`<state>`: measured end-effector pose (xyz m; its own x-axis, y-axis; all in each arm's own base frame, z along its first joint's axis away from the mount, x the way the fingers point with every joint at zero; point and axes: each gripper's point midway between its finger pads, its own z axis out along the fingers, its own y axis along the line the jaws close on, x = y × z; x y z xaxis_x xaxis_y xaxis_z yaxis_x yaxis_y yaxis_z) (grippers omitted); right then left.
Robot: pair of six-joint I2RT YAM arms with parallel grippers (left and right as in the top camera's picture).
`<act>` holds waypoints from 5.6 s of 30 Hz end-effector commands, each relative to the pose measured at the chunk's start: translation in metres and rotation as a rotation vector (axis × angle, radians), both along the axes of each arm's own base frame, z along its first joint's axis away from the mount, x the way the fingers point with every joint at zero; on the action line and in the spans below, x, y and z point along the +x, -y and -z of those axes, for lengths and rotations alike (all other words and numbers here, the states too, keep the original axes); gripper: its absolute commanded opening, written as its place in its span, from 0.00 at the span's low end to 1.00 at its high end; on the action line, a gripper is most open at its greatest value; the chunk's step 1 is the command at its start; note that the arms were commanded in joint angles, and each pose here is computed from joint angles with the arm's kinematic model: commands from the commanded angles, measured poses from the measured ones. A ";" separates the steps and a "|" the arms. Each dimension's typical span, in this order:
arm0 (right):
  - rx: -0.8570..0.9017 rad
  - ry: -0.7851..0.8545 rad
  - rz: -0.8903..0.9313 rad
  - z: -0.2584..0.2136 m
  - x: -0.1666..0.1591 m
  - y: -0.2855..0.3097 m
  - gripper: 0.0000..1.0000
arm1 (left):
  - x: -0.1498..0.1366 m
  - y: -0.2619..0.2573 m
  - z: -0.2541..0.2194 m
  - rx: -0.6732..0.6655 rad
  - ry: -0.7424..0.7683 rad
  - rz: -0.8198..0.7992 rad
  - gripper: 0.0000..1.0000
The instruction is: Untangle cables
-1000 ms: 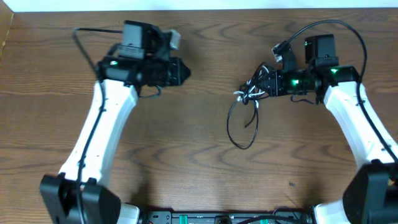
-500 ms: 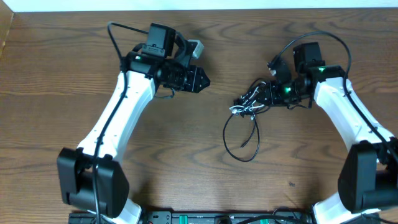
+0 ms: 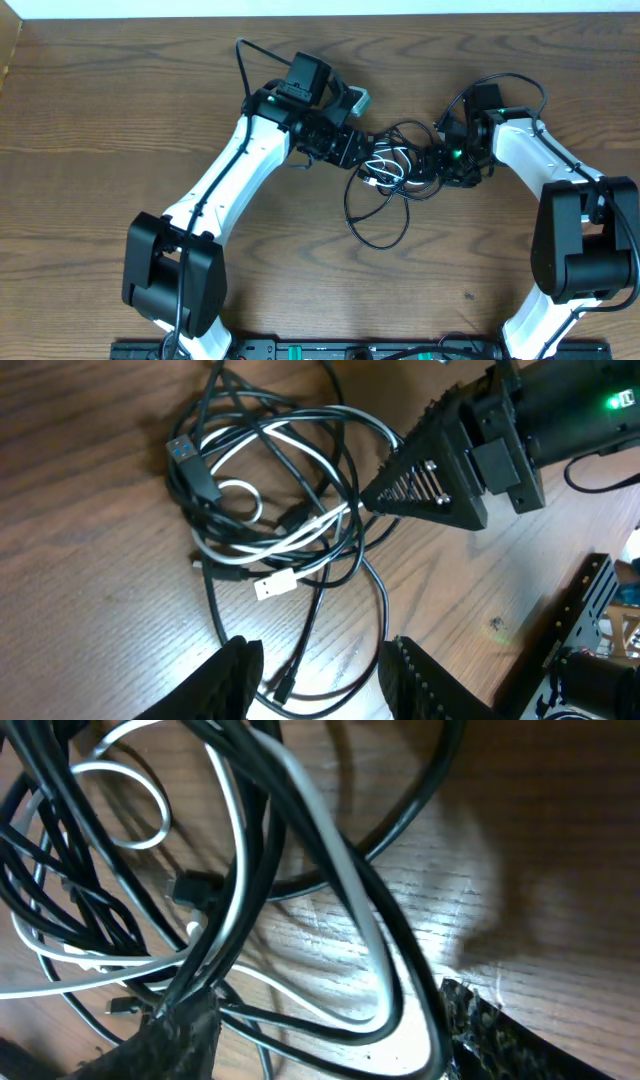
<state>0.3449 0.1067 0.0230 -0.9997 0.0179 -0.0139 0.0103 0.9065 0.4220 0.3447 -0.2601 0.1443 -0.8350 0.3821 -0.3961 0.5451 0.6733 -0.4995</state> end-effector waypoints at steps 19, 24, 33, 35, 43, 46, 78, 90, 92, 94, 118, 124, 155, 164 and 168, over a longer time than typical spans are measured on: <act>-0.006 -0.006 0.026 0.001 0.001 0.006 0.70 | 0.014 0.039 0.063 0.079 -0.025 -0.039 0.58; -0.006 -0.006 0.026 0.001 0.001 0.006 0.71 | 0.016 0.035 0.071 0.123 0.061 0.060 0.60; -0.006 -0.006 0.025 0.001 0.001 0.006 0.72 | 0.012 0.039 0.079 0.138 0.106 0.162 0.60; -0.006 -0.006 0.024 0.001 0.001 0.006 0.72 | 0.008 0.043 0.080 0.141 0.126 0.200 0.59; -0.006 -0.003 0.024 0.001 0.002 0.006 0.72 | 0.017 0.055 0.090 0.133 0.180 0.220 0.48; -0.006 -0.002 0.024 0.001 0.002 0.006 0.72 | 0.021 0.054 0.103 0.157 0.178 0.213 0.33; 0.331 0.159 -0.171 -0.037 0.014 -0.044 0.67 | 0.035 -0.061 -0.098 0.039 0.282 -0.348 0.07; 0.406 0.532 -0.398 -0.141 0.052 -0.087 0.82 | 0.028 -0.036 -0.158 -0.208 0.337 -0.323 0.08; 0.405 0.567 -0.449 -0.143 0.051 -0.095 0.83 | 0.024 -0.037 -0.169 -0.231 0.355 -0.332 0.08; 0.402 0.590 -0.513 -0.140 0.046 -0.103 0.83 | 0.021 -0.038 -0.178 -0.245 0.367 -0.339 0.08; 0.281 0.500 -0.545 -0.090 0.040 -0.124 0.56 | 0.013 -0.034 -0.216 -0.342 0.433 -0.315 0.07; 0.446 0.544 -0.487 -0.138 0.048 -0.125 0.61 | 0.019 -0.030 -0.276 -0.445 0.601 -0.292 0.07; 0.110 0.486 -0.352 -0.132 0.050 -0.076 0.69 | 0.000 -0.014 -0.221 -0.265 0.446 -0.204 0.07; 0.023 0.425 -0.191 -0.124 0.059 -0.051 0.69 | 0.022 0.016 -0.143 -0.149 0.304 -0.159 0.08; 0.019 0.414 -0.181 -0.123 0.058 -0.046 0.69 | 0.041 0.018 -0.100 -0.047 0.267 -0.194 0.17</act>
<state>0.4030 0.1596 0.1534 -0.8774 -0.1829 -0.4435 -0.3660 0.8529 0.3723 0.3712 -0.2803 0.2651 -0.7512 0.1819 -0.6344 0.5477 0.7083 -0.4454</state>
